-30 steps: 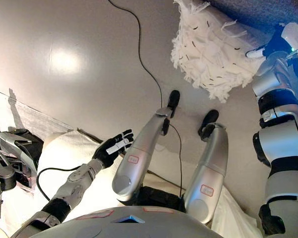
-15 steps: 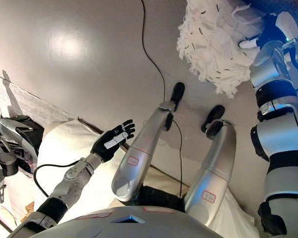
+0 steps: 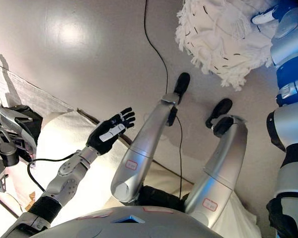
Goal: Pick up the pillow and put it on the sofa.
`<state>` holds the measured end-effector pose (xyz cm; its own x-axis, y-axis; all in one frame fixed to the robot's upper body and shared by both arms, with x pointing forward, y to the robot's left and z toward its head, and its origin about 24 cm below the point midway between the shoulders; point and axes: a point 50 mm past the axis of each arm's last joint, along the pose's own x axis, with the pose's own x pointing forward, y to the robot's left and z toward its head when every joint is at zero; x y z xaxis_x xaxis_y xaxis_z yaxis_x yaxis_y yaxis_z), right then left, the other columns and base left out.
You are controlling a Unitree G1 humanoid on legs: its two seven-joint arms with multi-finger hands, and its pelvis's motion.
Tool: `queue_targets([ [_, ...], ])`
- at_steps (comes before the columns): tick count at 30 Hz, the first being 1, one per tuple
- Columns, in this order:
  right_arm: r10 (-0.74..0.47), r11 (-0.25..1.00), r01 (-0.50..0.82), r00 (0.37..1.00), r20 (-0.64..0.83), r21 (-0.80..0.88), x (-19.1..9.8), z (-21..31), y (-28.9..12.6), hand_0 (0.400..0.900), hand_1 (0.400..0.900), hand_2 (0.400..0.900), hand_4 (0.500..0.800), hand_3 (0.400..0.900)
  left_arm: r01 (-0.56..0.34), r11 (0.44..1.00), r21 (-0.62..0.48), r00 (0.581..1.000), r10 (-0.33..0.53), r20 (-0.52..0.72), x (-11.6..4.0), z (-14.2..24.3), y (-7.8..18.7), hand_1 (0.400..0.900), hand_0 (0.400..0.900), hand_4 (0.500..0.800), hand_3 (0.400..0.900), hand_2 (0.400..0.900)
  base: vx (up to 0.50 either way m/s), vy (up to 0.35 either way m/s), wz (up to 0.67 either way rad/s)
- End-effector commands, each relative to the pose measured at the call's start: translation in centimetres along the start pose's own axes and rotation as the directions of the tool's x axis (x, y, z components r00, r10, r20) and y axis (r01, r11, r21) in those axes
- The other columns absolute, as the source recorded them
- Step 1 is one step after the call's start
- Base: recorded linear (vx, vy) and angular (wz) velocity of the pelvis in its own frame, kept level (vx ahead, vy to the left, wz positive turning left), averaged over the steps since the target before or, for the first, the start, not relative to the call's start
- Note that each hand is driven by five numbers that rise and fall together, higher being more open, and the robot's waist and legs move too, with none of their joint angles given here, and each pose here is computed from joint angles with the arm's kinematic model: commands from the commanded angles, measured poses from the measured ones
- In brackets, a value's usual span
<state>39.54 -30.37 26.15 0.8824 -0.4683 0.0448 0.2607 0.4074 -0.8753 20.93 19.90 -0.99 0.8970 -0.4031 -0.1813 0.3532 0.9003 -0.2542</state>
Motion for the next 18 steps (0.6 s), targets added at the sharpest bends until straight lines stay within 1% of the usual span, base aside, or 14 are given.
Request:
queue_targets([
  [1, -0.050, 0.999, 0.051, 0.994, 0.099, -0.008, -0.2, 1.2, -2.7, 0.400, 0.400, 0.400, 0.500, 0.400, -0.026, 0.999, -0.030, 0.999, 0.027, 0.021, -1.9, -0.2, 0.4, 0.900, 0.900, 0.800, 0.900, 0.900, -0.018, -0.003, -0.10],
  [7, -0.072, 0.997, 0.070, 0.989, 0.132, 0.023, -0.2, 0.6, -3.0, 0.400, 0.400, 0.400, 0.500, 0.400, -0.019, 0.999, -0.028, 0.999, 0.020, 0.026, -2.2, -0.1, 0.2, 0.900, 0.900, 0.800, 0.900, 0.900, -0.008, -0.006, -0.04],
  [11, -0.059, 0.998, 0.055, 0.985, 0.162, 0.026, -0.2, 0.0, -2.3, 0.400, 0.400, 0.400, 0.500, 0.400, -0.026, 1.000, -0.016, 1.000, 0.026, -0.007, -2.6, -0.7, 0.3, 0.900, 0.900, 0.800, 0.900, 0.900, 0.013, -0.060, -0.07],
  [14, -0.033, 0.999, 0.031, 0.982, 0.188, 0.012, -0.3, -0.2, -1.7, 0.400, 0.400, 0.400, 0.500, 0.400, -0.058, 0.998, -0.018, 0.997, 0.057, -0.044, -2.9, -1.4, 0.8, 0.900, 0.900, 0.800, 0.900, 0.900, 0.028, -0.048, -0.16],
  [18, 0.044, 0.998, -0.031, 0.971, 0.234, -0.057, -0.6, -0.4, -0.6, 0.400, 0.400, 0.400, 0.500, 0.400, -0.123, 0.992, -0.004, 0.982, 0.122, -0.146, -3.9, -3.2, 2.3, 0.900, 0.900, 0.800, 0.900, 0.900, 0.063, -0.045, -0.18],
])
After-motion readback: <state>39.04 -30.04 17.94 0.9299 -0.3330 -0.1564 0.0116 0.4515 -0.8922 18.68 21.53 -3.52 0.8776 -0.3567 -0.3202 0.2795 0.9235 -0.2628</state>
